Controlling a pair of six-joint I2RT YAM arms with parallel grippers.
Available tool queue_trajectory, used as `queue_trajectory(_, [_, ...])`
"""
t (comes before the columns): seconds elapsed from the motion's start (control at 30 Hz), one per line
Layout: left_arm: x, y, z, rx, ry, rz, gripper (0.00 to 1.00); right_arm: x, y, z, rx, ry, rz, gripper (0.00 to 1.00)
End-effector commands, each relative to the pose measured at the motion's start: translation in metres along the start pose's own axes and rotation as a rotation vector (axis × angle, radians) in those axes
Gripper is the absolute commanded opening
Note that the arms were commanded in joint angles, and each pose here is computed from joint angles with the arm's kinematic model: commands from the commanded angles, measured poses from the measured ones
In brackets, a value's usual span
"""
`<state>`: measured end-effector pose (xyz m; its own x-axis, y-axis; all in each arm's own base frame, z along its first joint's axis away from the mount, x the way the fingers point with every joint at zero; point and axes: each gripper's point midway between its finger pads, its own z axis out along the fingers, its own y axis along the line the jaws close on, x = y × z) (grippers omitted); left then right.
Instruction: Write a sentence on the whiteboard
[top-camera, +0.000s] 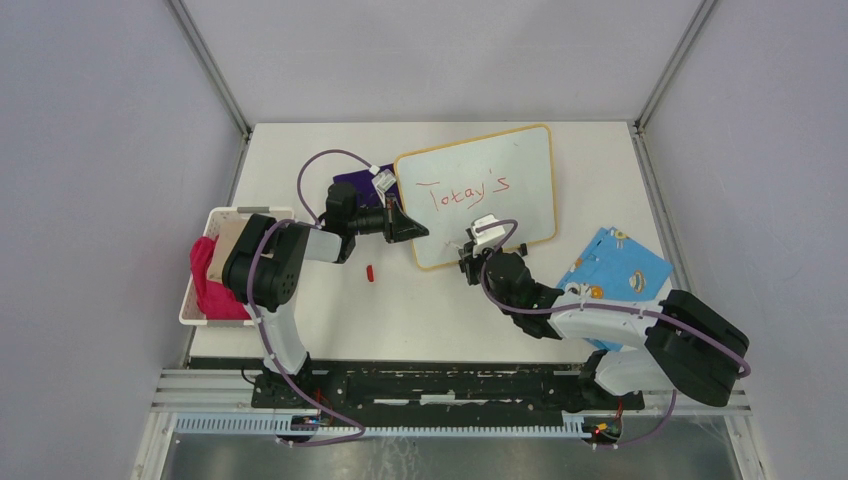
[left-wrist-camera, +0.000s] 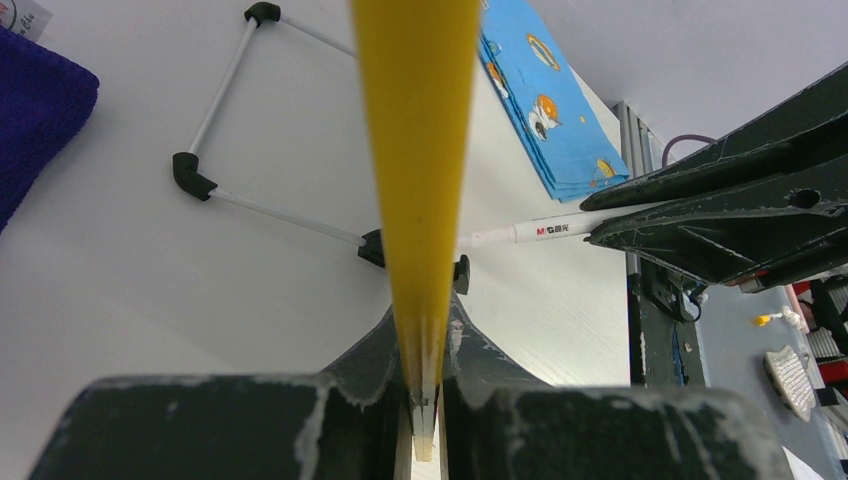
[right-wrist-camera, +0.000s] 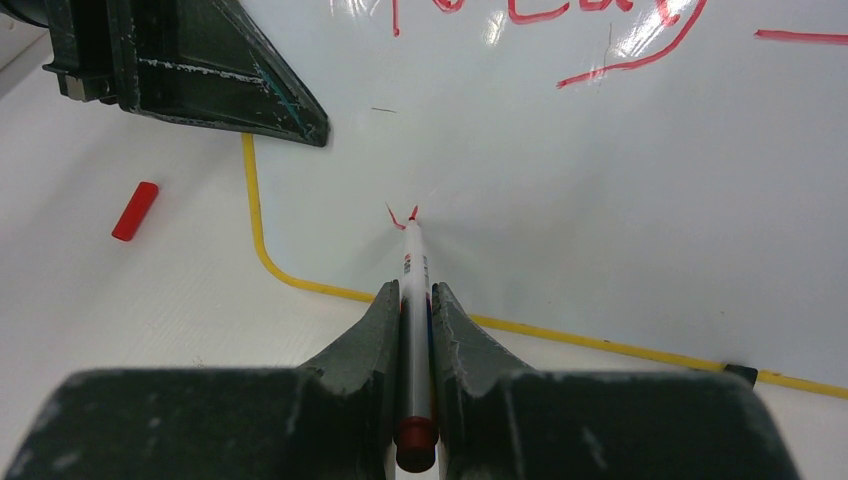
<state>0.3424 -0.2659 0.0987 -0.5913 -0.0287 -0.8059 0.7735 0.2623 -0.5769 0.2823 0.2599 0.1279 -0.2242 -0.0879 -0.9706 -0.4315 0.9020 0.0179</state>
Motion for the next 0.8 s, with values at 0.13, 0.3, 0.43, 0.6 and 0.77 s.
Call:
queue_trajectory(0.13, [0.023,0.022,0.002,-0.109,0.047,-0.028,0.02,0.015,0.002,-0.005,-0.024,0.027,0.032,0.0])
queue_trajectory(0.3, [0.024,0.021,0.003,-0.109,0.049,-0.03,0.02,0.021,0.012,-0.005,-0.075,0.047,0.045,0.0])
queue_trajectory(0.43, [0.024,0.021,0.003,-0.109,0.05,-0.028,0.02,0.016,0.025,-0.003,-0.118,0.039,0.065,0.0])
queue_trajectory(0.6, [0.025,0.022,0.003,-0.11,0.054,-0.03,0.02,0.007,0.039,0.001,-0.16,0.017,0.094,0.0])
queue_trajectory(0.77, [0.025,0.022,0.003,-0.111,0.054,-0.028,0.02,-0.001,0.045,0.004,-0.174,-0.004,0.117,0.0])
